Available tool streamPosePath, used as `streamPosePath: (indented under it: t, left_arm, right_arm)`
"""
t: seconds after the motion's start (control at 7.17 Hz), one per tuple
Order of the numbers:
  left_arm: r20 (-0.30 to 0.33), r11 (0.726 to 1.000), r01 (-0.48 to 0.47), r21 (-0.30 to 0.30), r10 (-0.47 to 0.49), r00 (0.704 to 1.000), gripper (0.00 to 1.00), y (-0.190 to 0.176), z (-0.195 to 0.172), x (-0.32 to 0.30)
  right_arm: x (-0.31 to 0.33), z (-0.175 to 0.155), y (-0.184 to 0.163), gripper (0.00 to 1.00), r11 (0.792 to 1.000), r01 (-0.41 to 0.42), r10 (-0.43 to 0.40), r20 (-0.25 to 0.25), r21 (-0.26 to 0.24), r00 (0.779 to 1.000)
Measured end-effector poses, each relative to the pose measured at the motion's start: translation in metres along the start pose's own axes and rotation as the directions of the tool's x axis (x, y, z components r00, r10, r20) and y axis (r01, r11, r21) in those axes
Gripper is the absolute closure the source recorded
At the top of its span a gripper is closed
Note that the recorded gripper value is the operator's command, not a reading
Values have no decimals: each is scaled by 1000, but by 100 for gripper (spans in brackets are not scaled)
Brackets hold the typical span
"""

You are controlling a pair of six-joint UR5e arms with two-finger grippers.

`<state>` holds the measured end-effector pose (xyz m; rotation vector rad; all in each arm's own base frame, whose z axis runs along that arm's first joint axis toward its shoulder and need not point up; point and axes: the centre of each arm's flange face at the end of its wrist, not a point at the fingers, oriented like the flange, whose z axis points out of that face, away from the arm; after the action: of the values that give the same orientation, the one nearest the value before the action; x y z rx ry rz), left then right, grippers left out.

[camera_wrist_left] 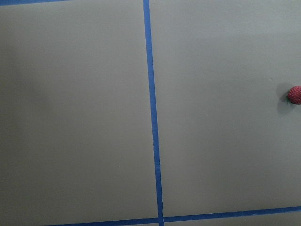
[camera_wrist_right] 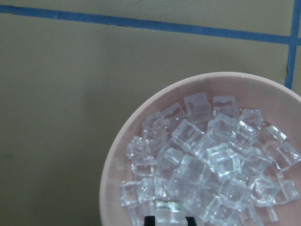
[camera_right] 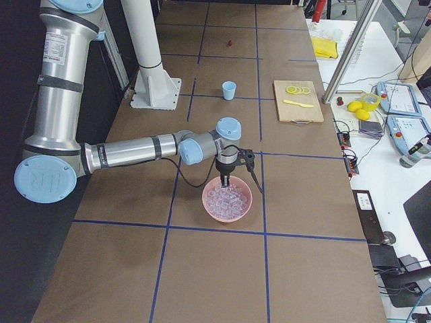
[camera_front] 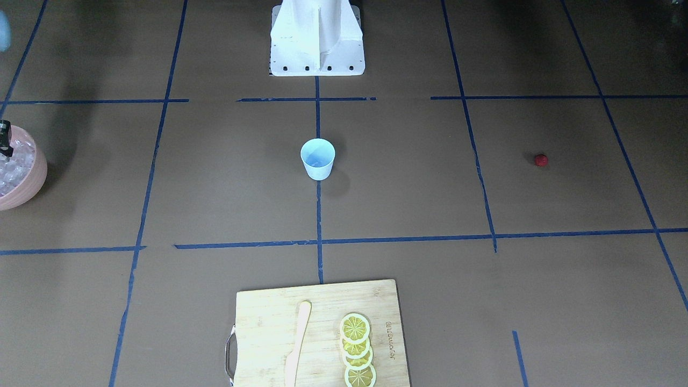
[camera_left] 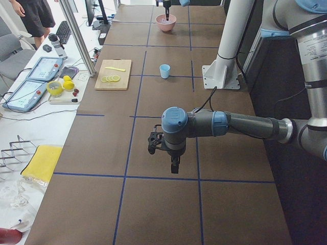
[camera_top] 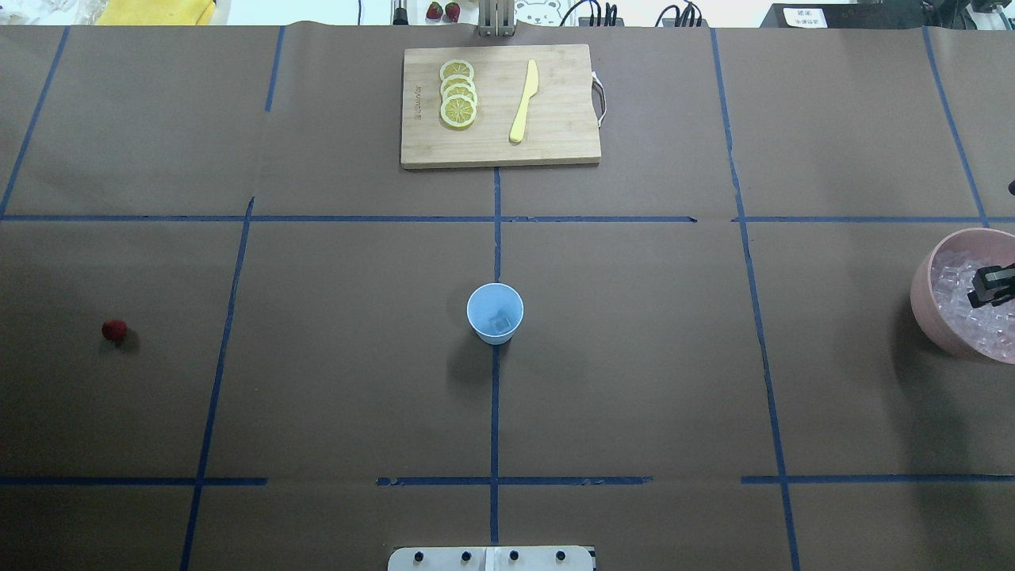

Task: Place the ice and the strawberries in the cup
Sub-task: 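Lower the right gripper into the bowl and grasp another ice cube, then carry the held ice cube over the light-blue cup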

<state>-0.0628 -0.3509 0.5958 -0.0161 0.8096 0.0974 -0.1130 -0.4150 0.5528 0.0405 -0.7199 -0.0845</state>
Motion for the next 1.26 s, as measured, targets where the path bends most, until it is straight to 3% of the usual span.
streamPosePath:
  t: [0.14, 0.42, 0.56, 0.84, 0.98, 1.26]
  left_arm:
    - [0, 1000, -1, 1, 1, 1000, 0, 0, 0, 1]
    - [0, 1000, -3, 2, 3, 1000, 0, 0, -1, 1]
    - [0, 1000, -4, 2, 4, 1000, 0, 0, -1, 1]
    - [1, 1000, -5, 3, 5, 1000, 0, 1, -1, 2]
    - [1, 1000, -6, 3, 6, 1000, 0, 1, -1, 2]
    - [1, 1000, -7, 3, 7, 1000, 0, 1, -1, 2]
  right_arm:
    - [-15, -25, 8, 98, 999, -1, 0, 22, 36, 1000]
    - [-65, -70, 13, 97, 990, -106, 96, 106, 88, 990]
    - [-106, -81, 7, 97, 982, -172, 158, 166, 79, 973]
    - [-239, -87, -7, 97, 950, -311, 297, 283, 6, 912]
    - [-312, -85, -6, 97, 931, -364, 356, 314, -37, 880]
    - [-456, -76, -20, 97, 887, -457, 454, 310, -69, 835]
